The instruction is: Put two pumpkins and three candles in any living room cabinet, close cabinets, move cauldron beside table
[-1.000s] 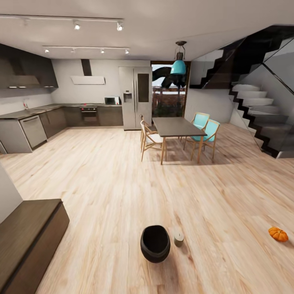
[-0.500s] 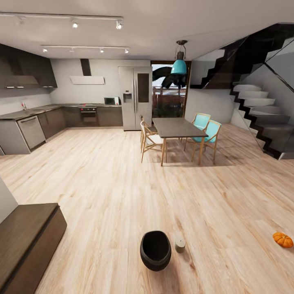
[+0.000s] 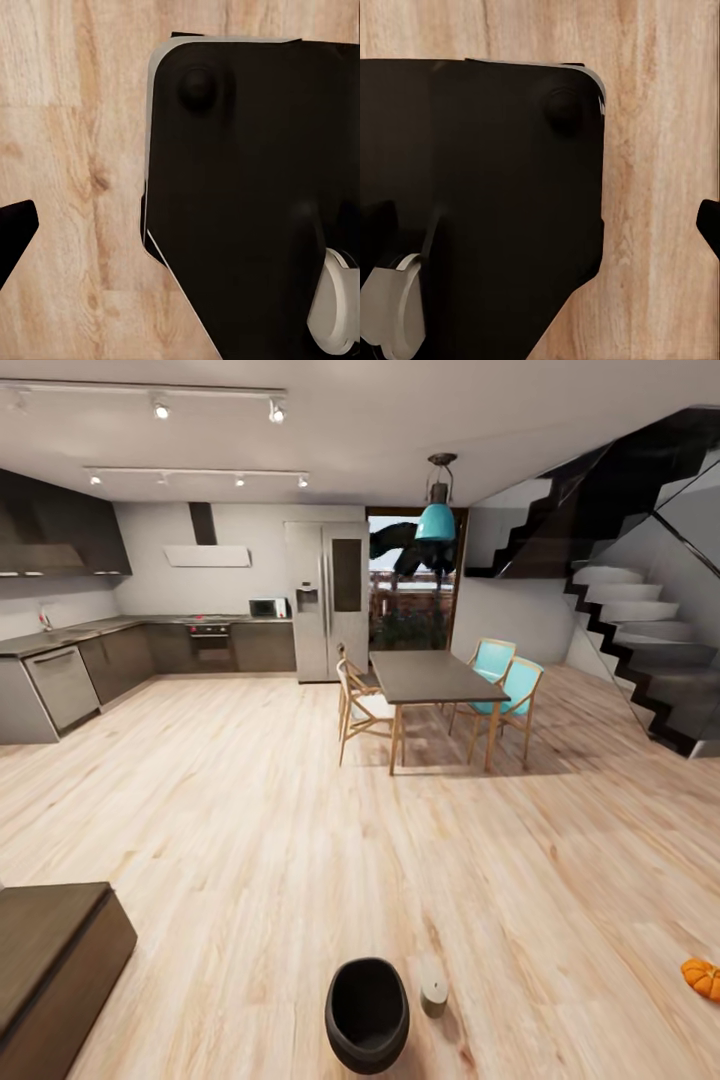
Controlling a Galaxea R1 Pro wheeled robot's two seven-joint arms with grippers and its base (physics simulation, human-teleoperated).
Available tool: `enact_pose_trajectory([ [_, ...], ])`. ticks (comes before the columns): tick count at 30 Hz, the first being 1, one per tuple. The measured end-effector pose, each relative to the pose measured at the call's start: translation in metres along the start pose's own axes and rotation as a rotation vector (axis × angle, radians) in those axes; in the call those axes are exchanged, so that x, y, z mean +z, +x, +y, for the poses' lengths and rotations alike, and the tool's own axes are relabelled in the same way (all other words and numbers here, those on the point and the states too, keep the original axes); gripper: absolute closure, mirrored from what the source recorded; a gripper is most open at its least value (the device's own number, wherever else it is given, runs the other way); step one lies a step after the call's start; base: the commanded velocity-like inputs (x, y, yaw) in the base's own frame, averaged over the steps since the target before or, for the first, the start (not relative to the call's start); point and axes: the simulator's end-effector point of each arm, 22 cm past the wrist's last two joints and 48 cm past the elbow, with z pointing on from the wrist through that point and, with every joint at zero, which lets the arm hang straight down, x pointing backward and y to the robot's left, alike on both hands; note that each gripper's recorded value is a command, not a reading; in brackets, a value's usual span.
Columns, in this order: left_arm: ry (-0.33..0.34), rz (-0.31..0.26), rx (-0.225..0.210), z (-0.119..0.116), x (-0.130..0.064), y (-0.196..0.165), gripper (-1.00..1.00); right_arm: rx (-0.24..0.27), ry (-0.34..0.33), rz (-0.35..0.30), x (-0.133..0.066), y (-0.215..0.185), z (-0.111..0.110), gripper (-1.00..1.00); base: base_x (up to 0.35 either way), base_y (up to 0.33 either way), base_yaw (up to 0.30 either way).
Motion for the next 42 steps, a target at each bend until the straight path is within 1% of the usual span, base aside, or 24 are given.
enact_pose_trajectory([
  [6,0.0,-0.001,0.001,0.0,0.0,0.0,-1.0,0.0,0.0,0.0,0.0,0.0,0.0,-1.0,0.269,-0.158,0.0],
  [17,0.0,-0.003,0.003,0.0,0.0,-0.001,-1.0,-0.001,-0.001,0.002,0.0,0.0,0.0,-1.0,0.046,-0.021,0.0],
  [24,0.0,-0.002,0.003,0.0,0.0,-0.001,-1.0,-0.001,-0.001,0.002,0.0,0.0,0.0,-1.0,0.203,-0.103,0.0],
  [28,0.001,-0.002,0.003,0.0,0.0,-0.001,-1.0,-0.001,-0.001,0.002,0.0,0.0,0.0,-1.0,0.088,-0.027,0.0],
  [35,0.01,-0.002,0.001,-0.008,0.0,0.0,-1.0,-0.001,-0.001,0.002,0.0,0.0,0.0,-1.0,0.044,-0.008,0.0],
  [42,0.015,-0.002,0.0,-0.012,0.0,0.0,-1.0,-0.001,-0.001,0.001,0.0,0.0,0.0,-1.0,0.175,-0.028,0.0],
])
